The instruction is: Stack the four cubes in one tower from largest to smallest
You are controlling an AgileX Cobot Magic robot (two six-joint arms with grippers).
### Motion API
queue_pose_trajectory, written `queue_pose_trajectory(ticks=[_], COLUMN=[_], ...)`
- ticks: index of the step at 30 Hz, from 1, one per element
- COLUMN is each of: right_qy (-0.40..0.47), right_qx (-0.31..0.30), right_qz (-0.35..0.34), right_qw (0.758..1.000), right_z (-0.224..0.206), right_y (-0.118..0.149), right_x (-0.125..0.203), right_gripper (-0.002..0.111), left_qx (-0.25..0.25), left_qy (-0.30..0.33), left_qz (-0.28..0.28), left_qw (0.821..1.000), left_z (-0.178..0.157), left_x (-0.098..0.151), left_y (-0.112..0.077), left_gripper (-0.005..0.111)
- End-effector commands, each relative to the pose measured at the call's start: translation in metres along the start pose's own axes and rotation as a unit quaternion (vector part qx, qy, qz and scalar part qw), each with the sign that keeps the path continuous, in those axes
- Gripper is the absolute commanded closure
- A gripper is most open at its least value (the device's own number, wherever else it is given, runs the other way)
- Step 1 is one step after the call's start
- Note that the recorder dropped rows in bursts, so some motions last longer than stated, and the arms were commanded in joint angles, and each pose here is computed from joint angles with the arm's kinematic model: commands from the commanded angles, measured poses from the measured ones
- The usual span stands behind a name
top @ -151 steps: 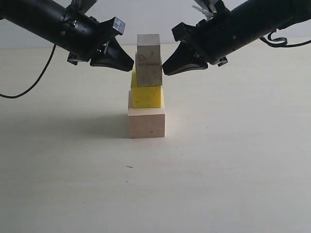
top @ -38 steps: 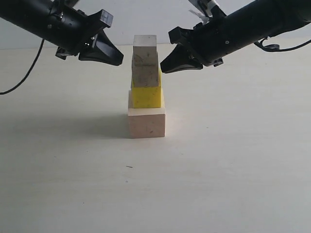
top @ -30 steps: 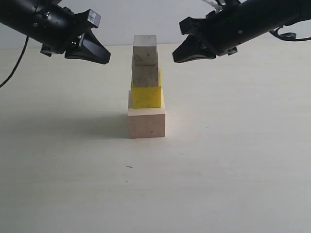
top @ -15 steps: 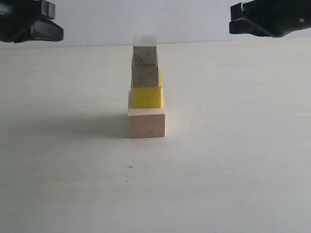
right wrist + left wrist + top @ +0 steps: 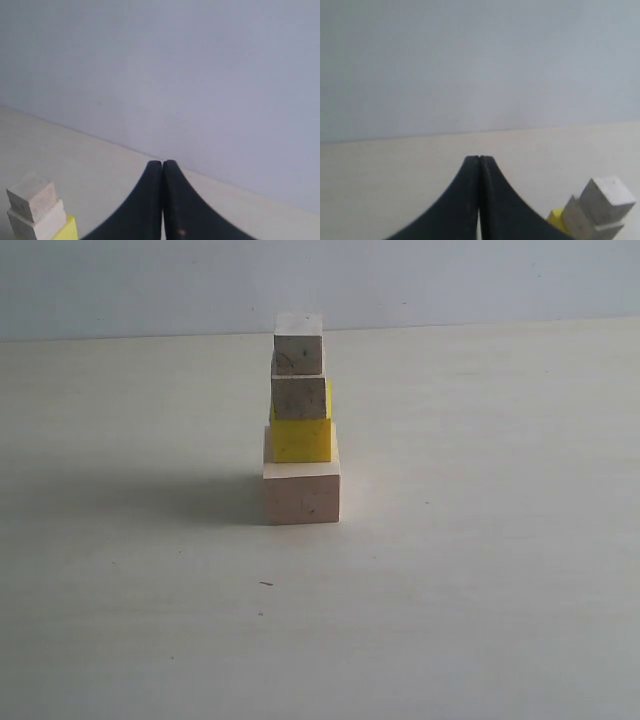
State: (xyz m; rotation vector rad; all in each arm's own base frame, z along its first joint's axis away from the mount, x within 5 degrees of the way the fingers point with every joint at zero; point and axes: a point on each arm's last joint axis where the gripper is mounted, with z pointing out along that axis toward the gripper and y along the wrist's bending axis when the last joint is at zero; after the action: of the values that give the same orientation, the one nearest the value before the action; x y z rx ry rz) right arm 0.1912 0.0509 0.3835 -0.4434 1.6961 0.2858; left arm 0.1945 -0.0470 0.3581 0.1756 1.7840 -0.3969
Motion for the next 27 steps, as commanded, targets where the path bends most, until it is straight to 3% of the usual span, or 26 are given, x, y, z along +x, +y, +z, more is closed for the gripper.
queue_pose_trajectory(ticks=[1, 11, 27], right_qy=[-0.043, -0.131, -0.178], right_qx=[0.005, 0.017, 0.021], right_qz=[-0.026, -0.036, -0.050], right_qw=[0.999, 0.991, 0.983], right_z=[-0.029, -0.084, -0.114], right_y=[0.009, 0.025, 0.036], right_x=[-0.012, -0.031, -0.036], right_gripper=[0.108, 0.108, 0.108], left_qx=[-0.024, -0.024, -0.023], left_qy=[-0.080, -0.143, -0.147], left_qz=[0.011, 0.024, 0.025], left_qw=[0.996, 0.989, 0.988], left_z=[-0.033, -0.068, -0.070], left_x=[-0.016, -0.027, -0.028], left_y=[-0.004, -0.012, -0.013], left_gripper=[0.107, 0.107, 0.107])
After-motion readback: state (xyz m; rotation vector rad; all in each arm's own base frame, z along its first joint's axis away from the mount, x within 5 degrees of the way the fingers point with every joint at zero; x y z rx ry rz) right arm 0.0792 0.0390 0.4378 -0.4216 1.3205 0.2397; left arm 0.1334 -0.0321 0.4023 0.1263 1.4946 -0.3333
